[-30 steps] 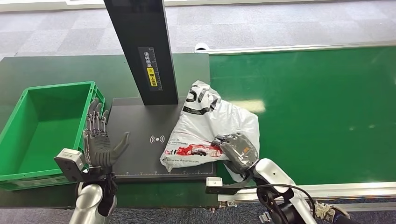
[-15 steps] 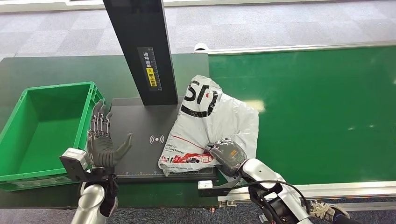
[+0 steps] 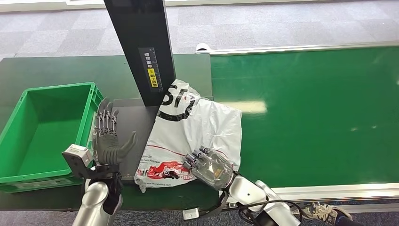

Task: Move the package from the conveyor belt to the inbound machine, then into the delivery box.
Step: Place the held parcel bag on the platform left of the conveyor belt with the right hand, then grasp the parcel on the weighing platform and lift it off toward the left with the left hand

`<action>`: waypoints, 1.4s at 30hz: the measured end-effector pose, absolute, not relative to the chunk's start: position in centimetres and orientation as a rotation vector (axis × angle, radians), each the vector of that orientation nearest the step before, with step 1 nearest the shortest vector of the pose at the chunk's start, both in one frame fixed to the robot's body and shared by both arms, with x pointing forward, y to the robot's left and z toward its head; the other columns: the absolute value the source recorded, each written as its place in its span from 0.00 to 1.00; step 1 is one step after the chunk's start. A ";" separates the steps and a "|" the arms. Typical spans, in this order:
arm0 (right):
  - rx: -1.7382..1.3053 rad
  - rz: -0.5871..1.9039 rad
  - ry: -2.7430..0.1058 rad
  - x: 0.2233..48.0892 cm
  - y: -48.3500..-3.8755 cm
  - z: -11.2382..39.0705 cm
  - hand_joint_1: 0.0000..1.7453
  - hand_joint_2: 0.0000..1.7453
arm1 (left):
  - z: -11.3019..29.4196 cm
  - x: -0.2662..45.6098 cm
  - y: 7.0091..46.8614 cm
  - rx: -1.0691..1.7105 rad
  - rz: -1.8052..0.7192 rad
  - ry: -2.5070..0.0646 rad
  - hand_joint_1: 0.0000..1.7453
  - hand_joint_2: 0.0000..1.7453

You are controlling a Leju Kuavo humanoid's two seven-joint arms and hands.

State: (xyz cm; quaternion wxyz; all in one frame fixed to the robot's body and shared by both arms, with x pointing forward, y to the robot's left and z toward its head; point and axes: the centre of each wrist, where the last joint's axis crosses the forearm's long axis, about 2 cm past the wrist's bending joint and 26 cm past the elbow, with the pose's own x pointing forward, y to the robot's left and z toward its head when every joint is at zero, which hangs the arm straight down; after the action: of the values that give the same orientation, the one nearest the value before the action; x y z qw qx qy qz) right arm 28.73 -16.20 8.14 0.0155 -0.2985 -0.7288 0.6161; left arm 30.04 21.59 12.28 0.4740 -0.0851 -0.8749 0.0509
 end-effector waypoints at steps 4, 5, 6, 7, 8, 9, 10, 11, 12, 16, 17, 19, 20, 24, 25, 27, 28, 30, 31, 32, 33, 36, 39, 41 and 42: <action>-0.900 1.913 -2.333 28.3 -15.5 8.7 1.00 1.00 | 12.4 30.5 21.4 -0.225 0.113 -2.138 0.00 1.00; -0.879 1.912 -2.347 28.2 -15.5 8.7 1.00 1.00 | 12.4 30.6 21.3 -0.229 0.110 -2.137 0.00 1.00; -0.852 1.908 -2.359 28.1 -15.4 8.7 1.00 1.00 | 12.4 30.7 21.3 -0.233 0.108 -2.136 0.00 1.00; -0.828 1.903 -2.368 28.1 -15.4 8.6 1.00 1.00 | 12.4 30.8 21.2 -0.237 0.107 -2.134 0.00 1.00; -0.808 1.898 -2.374 28.0 -15.3 8.6 0.94 1.00 | 12.4 30.9 21.2 -0.241 0.105 -2.132 0.00 1.00; -0.793 1.893 -2.376 27.9 -15.3 8.5 0.70 1.00 | 12.3 30.9 21.1 -0.244 0.104 -2.130 0.00 1.00; -0.783 1.891 -2.375 27.9 -15.3 8.5 0.46 1.00 | 12.3 31.0 21.1 -0.245 0.102 -2.127 0.00 1.00; -0.775 1.891 -2.370 27.9 -15.3 8.4 0.22 1.00 | 12.2 31.0 21.1 -0.246 0.100 -2.125 0.00 1.00; -0.768 1.894 -2.361 27.9 -15.3 8.4 0.03 1.00 | 12.2 31.0 21.1 -0.246 0.098 -2.122 0.00 1.00; -0.734 1.916 -2.294 27.9 -15.5 7.9 0.00 1.00 | 12.0 30.9 21.1 -0.248 0.089 -2.117 0.00 1.00; -0.728 1.920 -2.279 27.9 -15.5 7.8 0.00 1.00 | 12.0 30.9 21.1 -0.248 0.088 -2.117 0.00 1.00; -0.721 1.927 -2.258 27.9 -15.6 7.6 0.00 1.00 | 12.0 30.9 21.2 -0.247 0.087 -2.116 0.00 1.00; -0.720 1.929 -2.252 27.9 -15.6 7.5 0.00 1.00 | 11.9 30.9 21.2 -0.246 0.086 -2.115 0.00 1.00; -0.689 1.896 -2.252 28.0 -15.8 7.3 0.00 1.00 | 11.9 30.8 21.3 -0.247 0.082 -2.115 0.00 1.00; -0.651 1.862 -2.260 28.0 -15.9 7.3 0.00 1.00 | 11.9 30.8 21.3 -0.248 0.081 -2.114 0.00 1.00; -0.549 1.770 -2.280 28.1 -16.0 7.4 0.00 1.00 | 11.8 30.8 21.3 -0.250 0.080 -2.113 0.00 1.00; -0.506 1.732 -2.287 28.1 -15.9 7.5 0.00 1.00 | 11.8 30.8 21.3 -0.251 0.080 -2.113 0.00 1.00; -0.457 1.688 -2.297 28.2 -15.8 7.7 0.00 1.00 | 11.8 30.8 21.3 -0.251 0.080 -2.113 0.00 1.00; -0.449 1.677 -2.301 28.2 -15.8 7.8 0.00 1.00 | 11.8 30.8 21.3 -0.251 0.080 -2.112 0.00 1.00; -0.440 1.667 -2.303 28.2 -15.8 7.9 0.00 1.00 | 11.8 30.8 21.3 -0.251 0.080 -2.112 0.00 1.00; -0.417 1.646 -2.305 28.2 -15.8 8.0 0.00 1.00 | 11.8 30.8 21.3 -0.251 0.080 -2.112 0.00 1.00; -0.220 1.464 -2.301 28.2 -15.7 8.3 0.00 1.00 | 11.8 30.7 21.3 -0.251 0.080 -2.112 0.00 1.00; 0.139 1.086 -2.234 28.3 -15.7 9.5 0.00 1.00 | 11.7 30.6 21.3 -0.249 0.083 -2.109 0.00 1.00; 0.414 0.820 -2.166 28.6 -16.0 10.6 0.00 1.00 | 11.5 30.3 21.4 -0.247 0.088 -2.102 0.00 1.00; 0.519 0.719 -2.142 28.8 -16.4 11.0 0.00 1.00 | 11.4 30.2 21.4 -0.249 0.092 -2.097 0.00 1.00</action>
State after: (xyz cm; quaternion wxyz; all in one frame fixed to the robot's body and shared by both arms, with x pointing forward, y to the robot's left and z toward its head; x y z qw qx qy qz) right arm 28.84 -16.43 11.03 0.4002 0.2050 -0.8467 0.2844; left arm 30.15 21.41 11.42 0.4915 -0.1028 -0.8639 0.0380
